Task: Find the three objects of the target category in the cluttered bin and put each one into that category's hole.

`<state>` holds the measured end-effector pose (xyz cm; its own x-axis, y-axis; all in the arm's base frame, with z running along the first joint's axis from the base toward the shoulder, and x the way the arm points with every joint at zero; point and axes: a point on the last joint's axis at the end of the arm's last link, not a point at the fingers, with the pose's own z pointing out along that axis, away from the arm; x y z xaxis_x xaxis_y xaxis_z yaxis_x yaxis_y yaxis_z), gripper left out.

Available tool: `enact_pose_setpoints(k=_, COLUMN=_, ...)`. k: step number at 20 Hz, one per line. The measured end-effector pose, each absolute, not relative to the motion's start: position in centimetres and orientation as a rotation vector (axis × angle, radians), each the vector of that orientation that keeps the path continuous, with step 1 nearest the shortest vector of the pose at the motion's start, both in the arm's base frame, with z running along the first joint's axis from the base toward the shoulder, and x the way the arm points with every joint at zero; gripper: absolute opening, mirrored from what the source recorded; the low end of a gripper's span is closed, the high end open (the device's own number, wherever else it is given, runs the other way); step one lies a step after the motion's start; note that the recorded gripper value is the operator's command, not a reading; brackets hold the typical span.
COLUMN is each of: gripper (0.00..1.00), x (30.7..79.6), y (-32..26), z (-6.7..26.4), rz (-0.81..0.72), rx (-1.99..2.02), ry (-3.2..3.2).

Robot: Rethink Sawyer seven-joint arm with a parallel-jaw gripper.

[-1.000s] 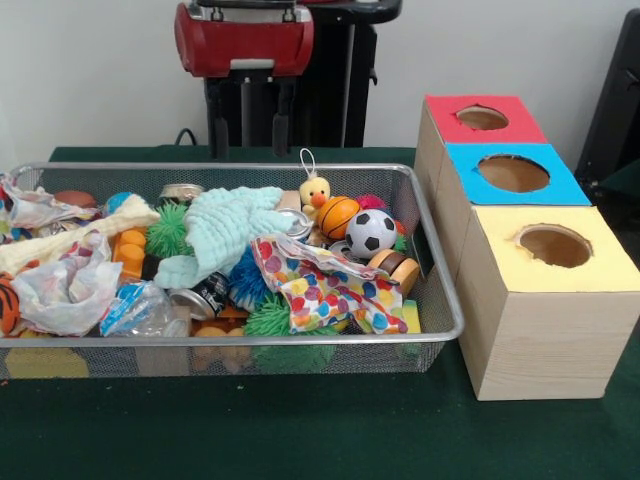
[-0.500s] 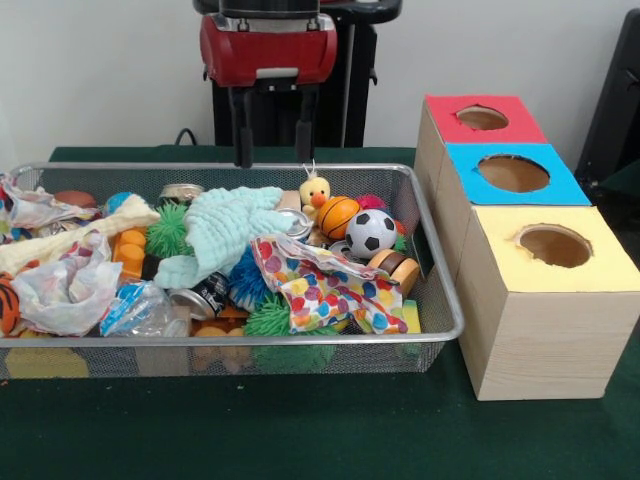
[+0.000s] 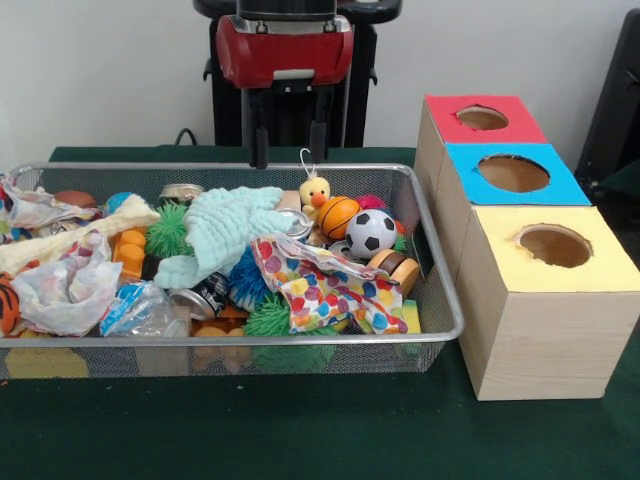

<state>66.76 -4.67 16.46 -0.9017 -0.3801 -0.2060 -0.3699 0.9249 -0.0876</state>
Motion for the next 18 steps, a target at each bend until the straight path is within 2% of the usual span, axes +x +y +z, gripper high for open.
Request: enact_pose_setpoints(k=18, gripper=1.00, x=66.61, y=-4.59, z=15.86, rz=-0.022, rx=-0.525, ry=2.889)
